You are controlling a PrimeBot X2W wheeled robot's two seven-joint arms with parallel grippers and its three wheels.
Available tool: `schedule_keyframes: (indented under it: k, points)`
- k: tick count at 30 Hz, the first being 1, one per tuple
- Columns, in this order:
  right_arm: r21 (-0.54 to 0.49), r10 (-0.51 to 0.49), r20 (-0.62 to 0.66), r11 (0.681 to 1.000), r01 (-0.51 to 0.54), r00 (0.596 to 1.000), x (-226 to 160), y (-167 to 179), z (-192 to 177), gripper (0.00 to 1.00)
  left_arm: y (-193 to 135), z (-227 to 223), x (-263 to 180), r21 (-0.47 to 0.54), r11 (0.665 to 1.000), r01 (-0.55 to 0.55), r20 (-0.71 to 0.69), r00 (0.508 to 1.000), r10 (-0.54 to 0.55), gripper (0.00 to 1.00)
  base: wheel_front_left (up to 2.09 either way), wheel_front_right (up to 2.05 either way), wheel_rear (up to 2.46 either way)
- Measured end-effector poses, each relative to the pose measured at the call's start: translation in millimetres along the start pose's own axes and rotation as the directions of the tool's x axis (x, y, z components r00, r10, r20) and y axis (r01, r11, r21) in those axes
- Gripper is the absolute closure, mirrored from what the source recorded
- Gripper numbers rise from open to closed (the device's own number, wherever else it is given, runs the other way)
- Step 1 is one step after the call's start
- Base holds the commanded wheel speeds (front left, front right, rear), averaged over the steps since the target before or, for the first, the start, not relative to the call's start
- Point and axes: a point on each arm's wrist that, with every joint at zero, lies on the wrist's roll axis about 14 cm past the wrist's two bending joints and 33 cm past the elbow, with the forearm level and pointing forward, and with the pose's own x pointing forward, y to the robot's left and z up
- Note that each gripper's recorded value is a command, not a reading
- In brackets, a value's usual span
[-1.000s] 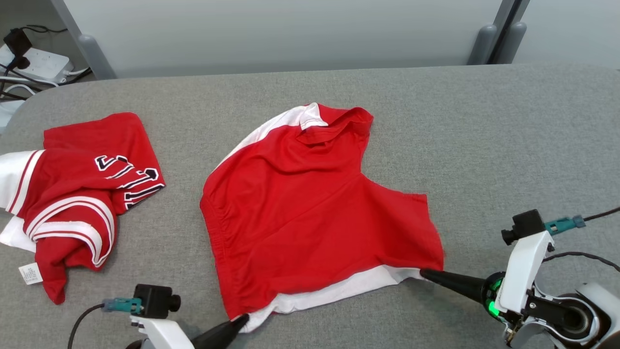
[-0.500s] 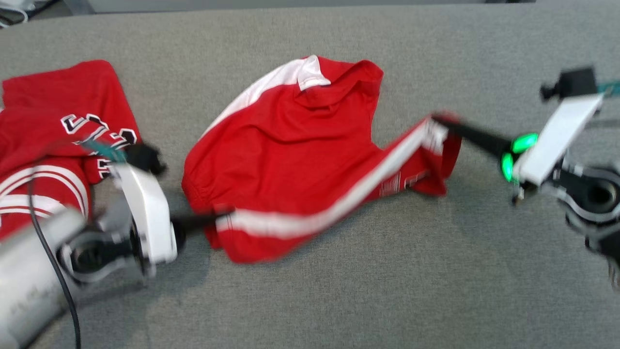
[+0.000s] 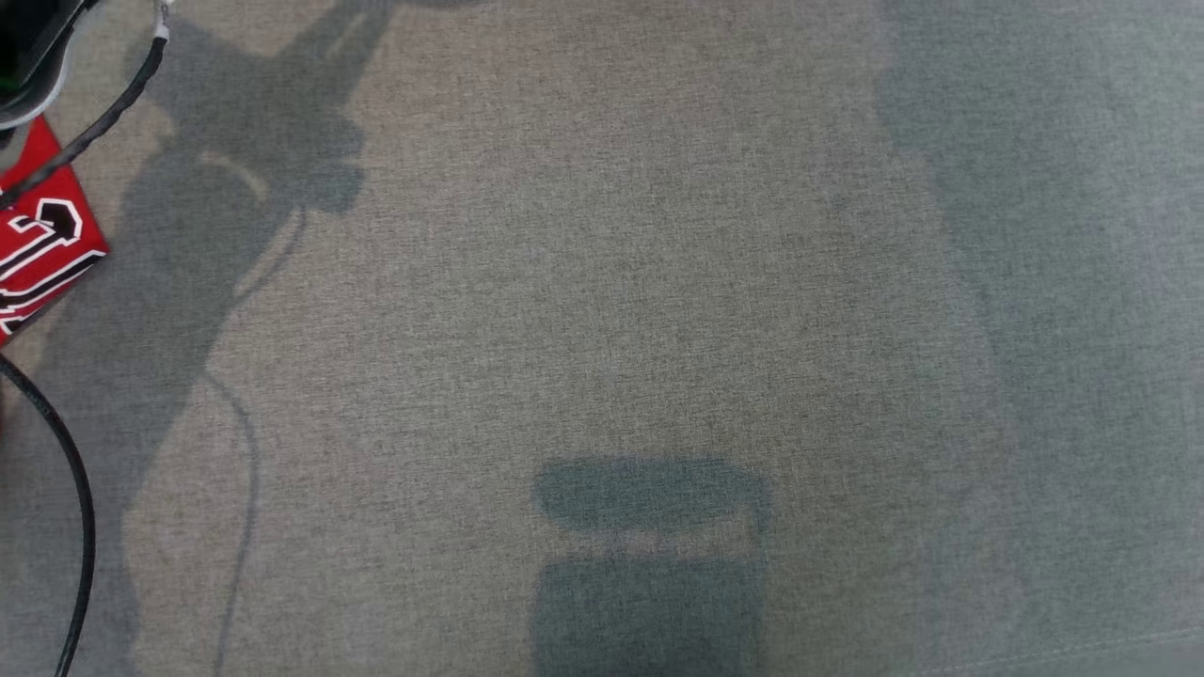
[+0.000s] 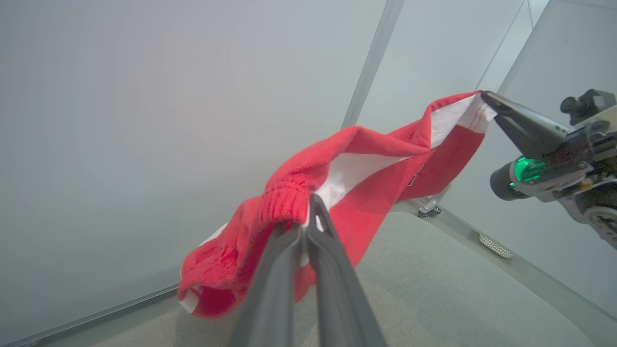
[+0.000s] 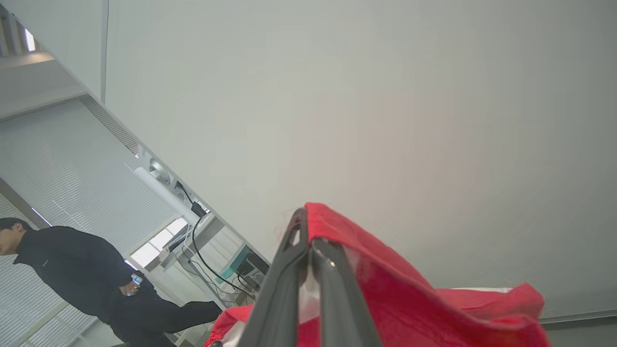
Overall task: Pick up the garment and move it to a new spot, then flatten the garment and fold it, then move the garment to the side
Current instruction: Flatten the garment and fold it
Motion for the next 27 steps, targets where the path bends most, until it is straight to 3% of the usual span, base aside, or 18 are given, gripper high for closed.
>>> schedule_keyframes:
  k: [4, 6, 8, 11, 14, 21, 27]
  points:
    - [0.054, -0.025, -0.156, 0.998, 0.034, 0.987, -17, -22, -44, 1.00, 19, -43, -7, -0.107, 0.993, -0.045, -0.057, 0.998, 0.039, 1.00, 0.00, 0.00, 0.00]
    - [0.098, -0.050, -0.314, 0.992, 0.085, 0.948, -40, -36, -89, 1.00, 21, -90, -21, -0.173, 0.982, -0.080, -0.159, 0.986, 0.052, 1.00, 0.00, 0.00, 0.00]
    - [0.158, -0.058, -0.470, 0.976, 0.149, 0.881, -74, -46, -131, 1.00, 15, -133, -42, -0.259, 0.958, -0.121, -0.248, 0.967, 0.055, 1.00, 0.00, 0.00, 0.00]
    - [0.230, -0.061, -0.586, 0.944, 0.238, 0.808, -117, -53, -162, 1.00, 2, -168, -68, -0.352, 0.921, -0.168, -0.294, 0.954, 0.062, 1.00, 0.00, 0.00, 0.00]
    - [0.232, -0.101, -0.631, 0.922, 0.311, 0.769, -151, -64, -170, 1.00, -22, -193, -94, -0.401, 0.898, -0.184, -0.340, 0.939, 0.041, 1.00, 0.00, 0.00, 0.00]
    - [0.250, -0.136, -0.670, 0.885, 0.394, 0.730, -203, -59, -176, 1.00, -56, -203, -137, -0.442, 0.869, -0.224, -0.372, 0.927, 0.049, 1.00, 0.00, 0.00, 0.00]
    - [0.313, -0.094, -0.668, 0.865, 0.393, 0.738, -227, -34, -173, 1.00, -76, -204, -167, -0.454, 0.853, -0.257, -0.386, 0.920, 0.072, 1.00, 0.00, 0.00, 0.00]
